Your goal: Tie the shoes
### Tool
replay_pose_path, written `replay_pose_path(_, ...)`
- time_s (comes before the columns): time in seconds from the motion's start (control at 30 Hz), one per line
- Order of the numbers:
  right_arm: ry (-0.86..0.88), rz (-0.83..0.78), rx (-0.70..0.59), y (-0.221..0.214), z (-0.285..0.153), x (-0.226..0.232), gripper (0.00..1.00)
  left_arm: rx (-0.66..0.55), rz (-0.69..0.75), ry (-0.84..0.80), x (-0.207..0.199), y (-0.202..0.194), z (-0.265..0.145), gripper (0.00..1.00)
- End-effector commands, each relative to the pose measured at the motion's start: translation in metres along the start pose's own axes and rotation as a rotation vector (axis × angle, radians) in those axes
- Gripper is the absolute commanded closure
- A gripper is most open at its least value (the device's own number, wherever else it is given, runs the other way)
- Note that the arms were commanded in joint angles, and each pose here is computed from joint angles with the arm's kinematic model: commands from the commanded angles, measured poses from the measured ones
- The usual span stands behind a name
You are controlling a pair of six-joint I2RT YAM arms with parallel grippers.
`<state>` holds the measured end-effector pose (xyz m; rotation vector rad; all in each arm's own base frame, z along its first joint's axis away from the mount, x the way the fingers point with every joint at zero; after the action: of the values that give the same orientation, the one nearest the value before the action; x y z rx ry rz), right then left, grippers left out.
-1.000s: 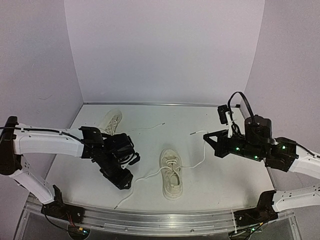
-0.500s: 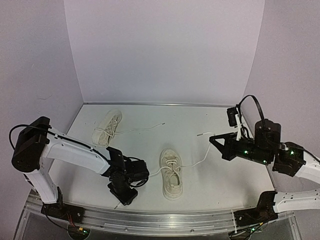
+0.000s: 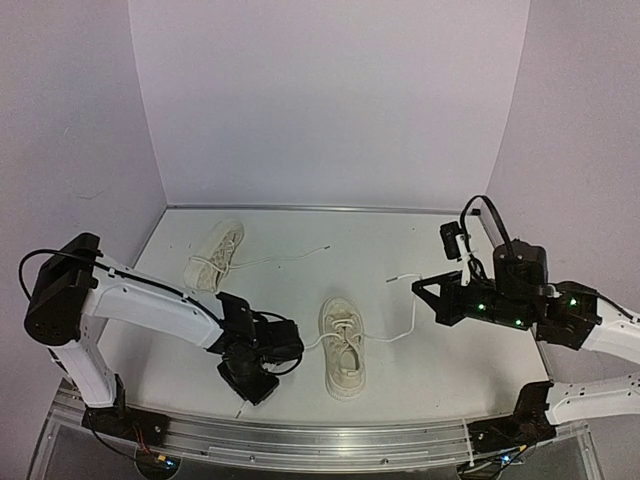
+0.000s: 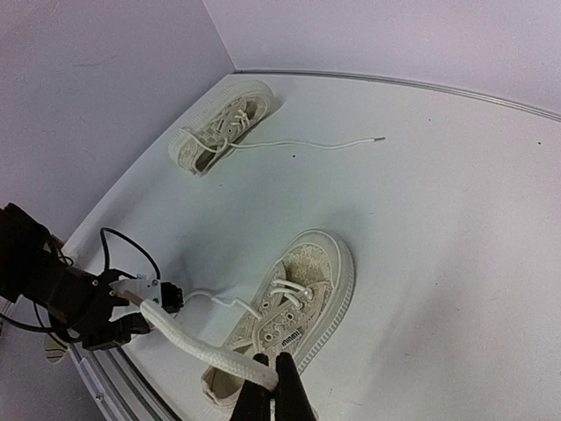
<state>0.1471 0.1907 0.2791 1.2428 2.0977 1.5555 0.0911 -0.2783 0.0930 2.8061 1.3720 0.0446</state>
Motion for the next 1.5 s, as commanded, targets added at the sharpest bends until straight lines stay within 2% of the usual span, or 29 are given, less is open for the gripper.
replay_pose_path(0.0, -0.008, -0.039, -0.025, 0.022, 0.005, 0.007, 1.0, -0.277, -0.004, -0.066, -0.005, 0.026, -0.084, 1.0)
replay_pose_path(0.1, -0.005, -0.067, -0.038, 0.038, 0.016, 0.015, 1.0, -0.432, 0.014, -0.197, -0.005, 0.021, -0.136, 1.0)
replay_pose_path(0.2, 0.014, -0.089, -0.064, 0.061, 0.028, 0.027, 1.0, -0.521, 0.037, -0.294, 0.003, 0.006, -0.166, 1.0)
replay_pose_path(0.33, 0.05, -0.108, -0.055, 0.079, 0.062, 0.043, 1.0, -0.536, 0.07, -0.347, 0.006, -0.009, -0.174, 1.0)
replay_pose_path(0.5, 0.17, -0.097, 0.018, 0.078, 0.121, 0.065, 1.0, -0.539, 0.171, -0.404, -0.016, -0.023, -0.176, 1.0)
replay_pose_path(0.7, 0.303, -0.044, 0.113, 0.053, 0.181, 0.082, 1.0, -0.562, 0.269, -0.46, -0.039, -0.036, -0.182, 1.0)
replay_pose_path(0.9, 0.401, -0.018, 0.211, 0.018, 0.217, 0.107, 0.99, -0.587, 0.271, -0.492, -0.035, -0.045, -0.185, 1.0)
replay_pose_path(0.97, 0.448, -0.012, 0.25, 0.008, 0.224, 0.118, 0.9, -0.593, 0.262, -0.498, -0.031, -0.049, -0.186, 1.0)
replay_pose_path(1.07, 0.494, 0.003, 0.288, 0.0, 0.229, 0.124, 0.64, -0.598, 0.252, -0.502, -0.027, -0.052, -0.187, 1.0)
replay_pose_path(1.13, 0.493, 0.004, 0.273, 0.005, 0.222, 0.124, 0.49, -0.595, 0.252, -0.504, -0.026, -0.053, -0.185, 1.0)
replay_pose_path(1.2, 0.485, 0.003, 0.241, 0.016, 0.21, 0.122, 0.39, -0.597, 0.254, -0.508, -0.027, -0.053, -0.184, 1.0)
replay_pose_path(1.33, 0.484, 0.019, 0.182, 0.038, 0.182, 0.109, 0.3, -0.587, 0.258, -0.497, -0.031, -0.049, -0.178, 1.0)
replay_pose_path(1.47, 0.454, 0.031, 0.133, 0.055, 0.154, 0.088, 0.29, -0.646, 0.195, -0.437, -0.029, -0.038, -0.181, 1.0)
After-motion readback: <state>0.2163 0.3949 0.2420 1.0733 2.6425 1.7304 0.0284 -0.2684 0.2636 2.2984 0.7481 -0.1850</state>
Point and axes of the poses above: each gripper's point midway between its finger pads, its own z axis out along the fingers, its own x axis along the line the jaws close on, y = z × x, the point moved 8 cm from there along -z, back along the fingers, and after that the axes turned 3 degrees about -z, right-handed, at the moved point
